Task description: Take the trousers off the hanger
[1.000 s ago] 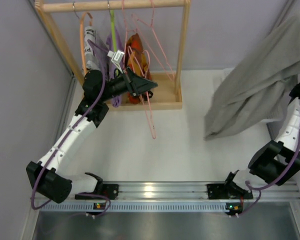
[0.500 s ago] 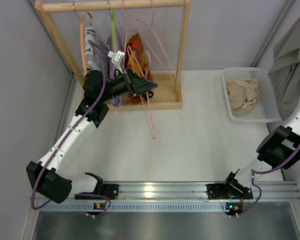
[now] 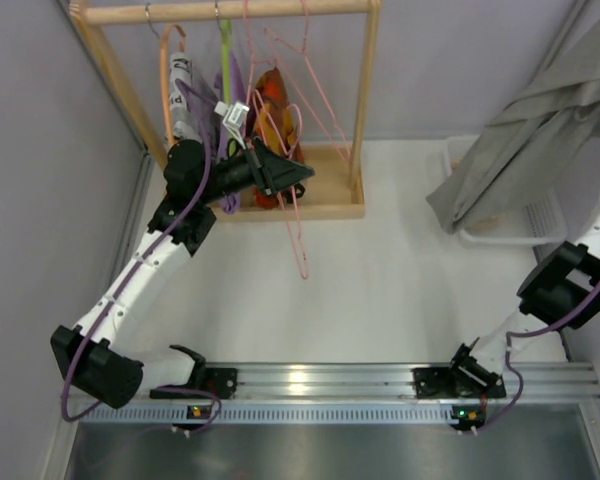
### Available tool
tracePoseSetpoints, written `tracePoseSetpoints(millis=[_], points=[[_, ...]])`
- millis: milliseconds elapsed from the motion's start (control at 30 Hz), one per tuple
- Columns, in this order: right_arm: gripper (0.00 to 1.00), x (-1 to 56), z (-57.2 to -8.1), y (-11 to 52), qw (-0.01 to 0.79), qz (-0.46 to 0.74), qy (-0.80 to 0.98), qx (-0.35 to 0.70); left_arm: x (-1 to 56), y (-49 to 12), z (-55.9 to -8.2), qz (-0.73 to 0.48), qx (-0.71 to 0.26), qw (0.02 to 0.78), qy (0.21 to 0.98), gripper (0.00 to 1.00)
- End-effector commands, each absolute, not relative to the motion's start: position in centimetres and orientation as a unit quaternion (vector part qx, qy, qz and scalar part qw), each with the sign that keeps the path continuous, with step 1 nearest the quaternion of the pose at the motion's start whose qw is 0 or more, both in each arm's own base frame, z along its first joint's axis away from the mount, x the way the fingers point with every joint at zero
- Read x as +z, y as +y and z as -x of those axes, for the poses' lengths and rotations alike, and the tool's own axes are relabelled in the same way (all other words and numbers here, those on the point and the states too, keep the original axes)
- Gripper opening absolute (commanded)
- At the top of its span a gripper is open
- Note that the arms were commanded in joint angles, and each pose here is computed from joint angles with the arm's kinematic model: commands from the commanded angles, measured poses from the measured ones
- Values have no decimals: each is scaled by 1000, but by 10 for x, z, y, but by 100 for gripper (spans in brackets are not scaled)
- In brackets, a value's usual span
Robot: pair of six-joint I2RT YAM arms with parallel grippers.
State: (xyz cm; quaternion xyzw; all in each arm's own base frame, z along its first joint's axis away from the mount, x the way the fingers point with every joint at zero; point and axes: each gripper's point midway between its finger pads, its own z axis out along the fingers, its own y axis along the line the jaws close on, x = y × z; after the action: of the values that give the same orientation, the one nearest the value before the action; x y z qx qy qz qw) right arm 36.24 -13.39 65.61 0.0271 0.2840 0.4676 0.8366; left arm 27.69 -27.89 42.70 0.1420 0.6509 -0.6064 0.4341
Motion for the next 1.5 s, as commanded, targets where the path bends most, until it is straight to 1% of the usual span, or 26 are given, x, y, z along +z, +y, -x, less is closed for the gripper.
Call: tracePoseSetpoints(millis=[0,167,267,300,367,400,467,533,733,867,967,1033,1067,1100,1133,1167,1233,1267,1300,1333,1367,1400,1467], points=[[0,686,-338,-124,872,25,254,417,474,-272,-261,-186,-609,481,602,0],[0,672,-353,-132,869,16,268,415,486,-271,-256,-203,-608,491,590,0],[0,636,-375,-135,858,2,303,416,488,-270,-256,-207,-603,498,588,0],[0,607,-391,-143,849,-22,325,417,486,-270,-256,-205,-601,498,591,0],[0,573,-407,-144,837,-29,360,412,484,-270,-257,-208,-597,499,593,0],[0,547,-416,-148,828,-41,377,413,483,-270,-257,-208,-595,500,595,0],[0,517,-427,-152,816,-52,405,409,479,-269,-257,-209,-590,499,599,0],[0,498,-434,-156,809,-63,419,408,480,-268,-257,-208,-590,501,598,0],[0,479,-453,-170,807,-75,448,378,482,-267,-257,-202,-587,507,598,0],[0,430,-463,-174,782,-104,497,362,487,-261,-254,-208,-571,528,593,0],[0,393,-458,-166,762,-115,527,359,486,-259,-248,-219,-562,528,598,0],[19,375,-457,-165,755,-119,544,346,483,-258,-246,-226,-557,529,600,0],[35,362,-457,-164,744,-133,558,344,485,-257,-244,-226,-556,531,598,0],[43,355,-457,-166,741,-136,565,336,487,-257,-242,-226,-560,529,596,0],[50,353,-455,-166,746,-129,572,316,490,-257,-239,-229,-566,524,593,0],[53,338,-457,-169,732,-147,588,311,493,-259,-235,-234,-576,517,589,0],[57,334,-456,-171,735,-141,599,285,504,-261,-226,-227,-606,501,574,0],[65,332,-456,-172,732,-142,605,279,505,-261,-226,-219,-615,493,576,0],[68,326,-456,-172,722,-148,616,279,506,-262,-223,-208,-628,477,579,0],[72,332,-454,-170,726,-137,618,268,505,-263,-222,-207,-631,472,580,0],[82,334,-452,-169,724,-137,621,266,502,-263,-219,-212,-634,464,581,0],[85,333,-449,-165,714,-137,630,272,503,-264,-214,-220,-636,463,578,0],[89,351,-437,-154,719,-117,629,270,505,-265,-209,-223,-637,464,574,0]])
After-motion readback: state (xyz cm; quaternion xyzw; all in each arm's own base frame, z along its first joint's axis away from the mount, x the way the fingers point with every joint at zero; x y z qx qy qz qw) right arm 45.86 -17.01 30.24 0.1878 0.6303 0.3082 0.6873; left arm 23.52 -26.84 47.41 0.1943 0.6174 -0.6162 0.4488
